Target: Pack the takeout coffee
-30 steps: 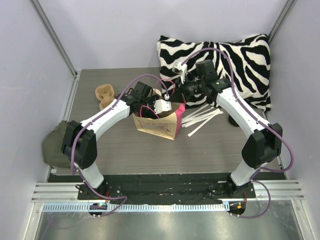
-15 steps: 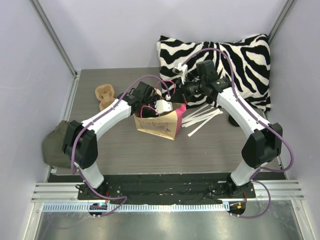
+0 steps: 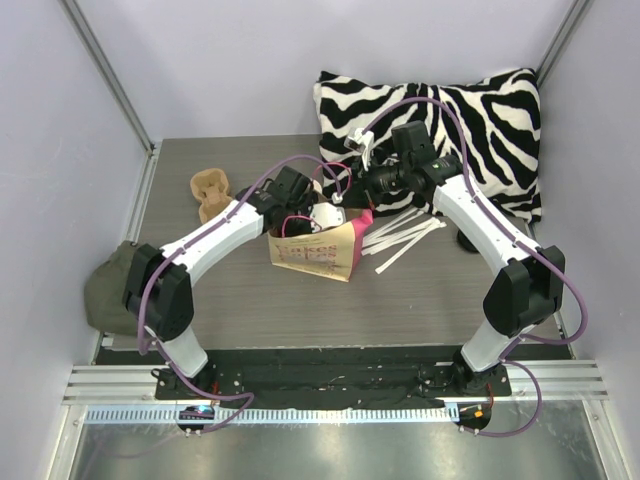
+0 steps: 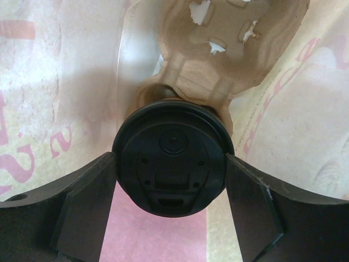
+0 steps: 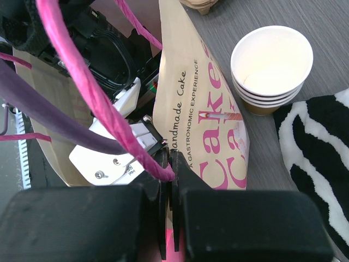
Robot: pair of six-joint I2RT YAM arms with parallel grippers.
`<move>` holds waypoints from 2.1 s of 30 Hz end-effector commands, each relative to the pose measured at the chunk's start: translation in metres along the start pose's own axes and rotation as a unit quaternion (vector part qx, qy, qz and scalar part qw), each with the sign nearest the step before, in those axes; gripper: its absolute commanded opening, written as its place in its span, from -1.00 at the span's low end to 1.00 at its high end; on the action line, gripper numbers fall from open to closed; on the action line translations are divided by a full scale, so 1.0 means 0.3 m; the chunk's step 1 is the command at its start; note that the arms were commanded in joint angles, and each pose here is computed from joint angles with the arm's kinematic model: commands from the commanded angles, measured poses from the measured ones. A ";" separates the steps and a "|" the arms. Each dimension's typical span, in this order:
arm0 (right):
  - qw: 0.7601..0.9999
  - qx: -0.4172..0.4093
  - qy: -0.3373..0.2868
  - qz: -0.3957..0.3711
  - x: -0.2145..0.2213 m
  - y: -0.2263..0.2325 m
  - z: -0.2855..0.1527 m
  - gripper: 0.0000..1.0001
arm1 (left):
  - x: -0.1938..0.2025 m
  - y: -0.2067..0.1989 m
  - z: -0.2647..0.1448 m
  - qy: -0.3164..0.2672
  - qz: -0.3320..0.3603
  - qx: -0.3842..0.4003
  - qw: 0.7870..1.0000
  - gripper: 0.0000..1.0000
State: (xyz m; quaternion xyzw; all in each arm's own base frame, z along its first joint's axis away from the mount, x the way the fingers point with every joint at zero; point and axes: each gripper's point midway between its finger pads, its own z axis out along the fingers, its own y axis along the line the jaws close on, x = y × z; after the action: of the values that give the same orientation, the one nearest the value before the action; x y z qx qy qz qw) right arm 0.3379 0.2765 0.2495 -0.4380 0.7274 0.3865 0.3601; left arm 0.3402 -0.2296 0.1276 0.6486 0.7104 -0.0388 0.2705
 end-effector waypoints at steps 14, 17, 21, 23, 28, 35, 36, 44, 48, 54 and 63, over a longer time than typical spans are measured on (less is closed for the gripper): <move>0.999 -0.024 0.039 0.000 0.067 0.072 -0.027 -0.98 | 0.030 -0.002 -0.113 0.004 -0.036 -0.043 0.998 0.66; 0.999 -0.018 0.043 -0.013 0.072 0.071 -0.039 -0.98 | 0.048 0.000 -0.110 0.009 -0.051 -0.042 0.998 0.66; 0.999 -0.016 0.045 -0.018 0.075 0.076 -0.047 -0.98 | 0.069 0.002 -0.104 0.011 -0.061 -0.042 0.997 0.66; 0.999 -0.011 0.048 -0.016 0.079 0.068 -0.046 -0.98 | 0.076 0.002 -0.103 0.011 -0.060 -0.044 0.997 0.66; 0.999 0.001 0.052 -0.014 0.083 0.047 -0.041 -0.98 | 0.058 -0.010 -0.118 -0.012 -0.051 -0.043 0.998 0.67; 0.999 0.000 0.045 -0.009 0.075 0.048 -0.034 -0.98 | -0.018 0.016 -0.177 -0.053 -0.049 -0.051 0.996 0.89; 0.999 -0.001 0.044 -0.011 0.072 0.050 -0.033 -0.98 | -0.025 0.019 -0.182 -0.054 -0.050 -0.051 0.996 0.91; 0.999 0.006 0.043 -0.020 0.062 0.044 -0.029 -0.98 | -0.057 0.006 -0.211 -0.052 -0.046 -0.024 0.997 0.99; 0.999 0.011 0.042 -0.023 0.051 0.042 -0.027 -0.98 | -0.063 -0.008 -0.213 -0.046 -0.037 -0.016 0.998 0.99; 0.999 0.014 0.041 -0.024 0.042 0.044 -0.025 -0.98 | -0.059 -0.026 -0.204 -0.042 -0.030 -0.009 0.999 0.99; 0.998 0.019 0.040 -0.040 0.023 0.057 -0.018 -0.98 | -0.107 -0.071 -0.207 -0.053 -0.005 -0.006 0.999 0.99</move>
State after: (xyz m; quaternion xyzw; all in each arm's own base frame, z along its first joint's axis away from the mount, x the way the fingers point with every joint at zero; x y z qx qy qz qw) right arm 0.3227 0.2828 0.2503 -0.4781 0.7113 0.3679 0.3608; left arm 0.3048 -0.2255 0.1686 0.6318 0.7171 -0.0675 0.2865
